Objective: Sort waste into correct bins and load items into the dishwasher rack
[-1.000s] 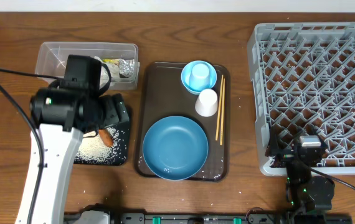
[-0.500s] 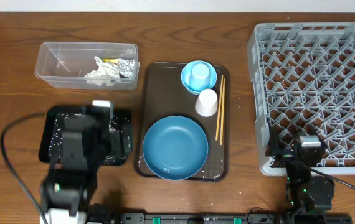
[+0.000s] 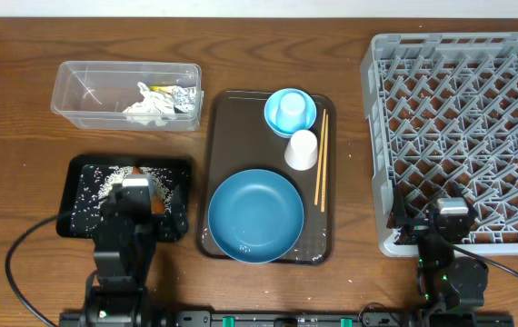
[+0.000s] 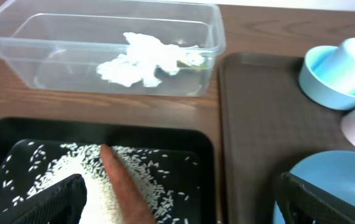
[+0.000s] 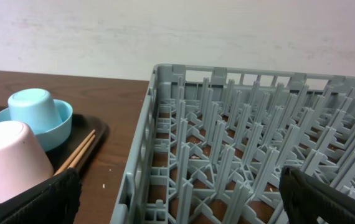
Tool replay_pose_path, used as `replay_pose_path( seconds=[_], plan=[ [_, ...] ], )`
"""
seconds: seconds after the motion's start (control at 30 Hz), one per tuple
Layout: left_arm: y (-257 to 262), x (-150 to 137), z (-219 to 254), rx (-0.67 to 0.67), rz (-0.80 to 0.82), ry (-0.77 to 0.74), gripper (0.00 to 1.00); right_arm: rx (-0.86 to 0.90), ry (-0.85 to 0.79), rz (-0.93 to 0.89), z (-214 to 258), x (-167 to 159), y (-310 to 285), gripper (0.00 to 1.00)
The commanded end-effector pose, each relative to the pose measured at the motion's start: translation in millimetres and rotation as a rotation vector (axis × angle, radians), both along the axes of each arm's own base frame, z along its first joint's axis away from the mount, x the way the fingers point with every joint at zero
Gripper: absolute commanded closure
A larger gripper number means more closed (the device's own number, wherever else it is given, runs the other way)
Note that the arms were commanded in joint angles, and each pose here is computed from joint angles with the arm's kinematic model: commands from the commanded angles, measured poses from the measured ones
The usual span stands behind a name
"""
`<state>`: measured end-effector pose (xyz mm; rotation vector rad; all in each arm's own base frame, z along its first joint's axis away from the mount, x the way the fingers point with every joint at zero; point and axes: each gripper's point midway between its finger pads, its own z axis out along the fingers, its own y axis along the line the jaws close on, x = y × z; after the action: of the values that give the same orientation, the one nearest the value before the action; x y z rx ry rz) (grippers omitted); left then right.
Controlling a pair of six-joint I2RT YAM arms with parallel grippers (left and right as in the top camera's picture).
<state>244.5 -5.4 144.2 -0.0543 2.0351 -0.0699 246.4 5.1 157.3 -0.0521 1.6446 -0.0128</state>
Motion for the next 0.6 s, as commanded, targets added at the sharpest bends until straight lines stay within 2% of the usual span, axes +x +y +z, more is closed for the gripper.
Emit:
replay_pose_path(
  seconds=[0.0,0.57],
  plan=[
    [7,-4,-6,-0.013,0.039,-0.030,0.02,0.003,0.002,-0.004,-1,0,-1,0.01],
    [7,0,-32,-0.015,0.039,-0.188,0.02,0.003,0.002,-0.004,-1,0,-1,0.01]
  ],
)
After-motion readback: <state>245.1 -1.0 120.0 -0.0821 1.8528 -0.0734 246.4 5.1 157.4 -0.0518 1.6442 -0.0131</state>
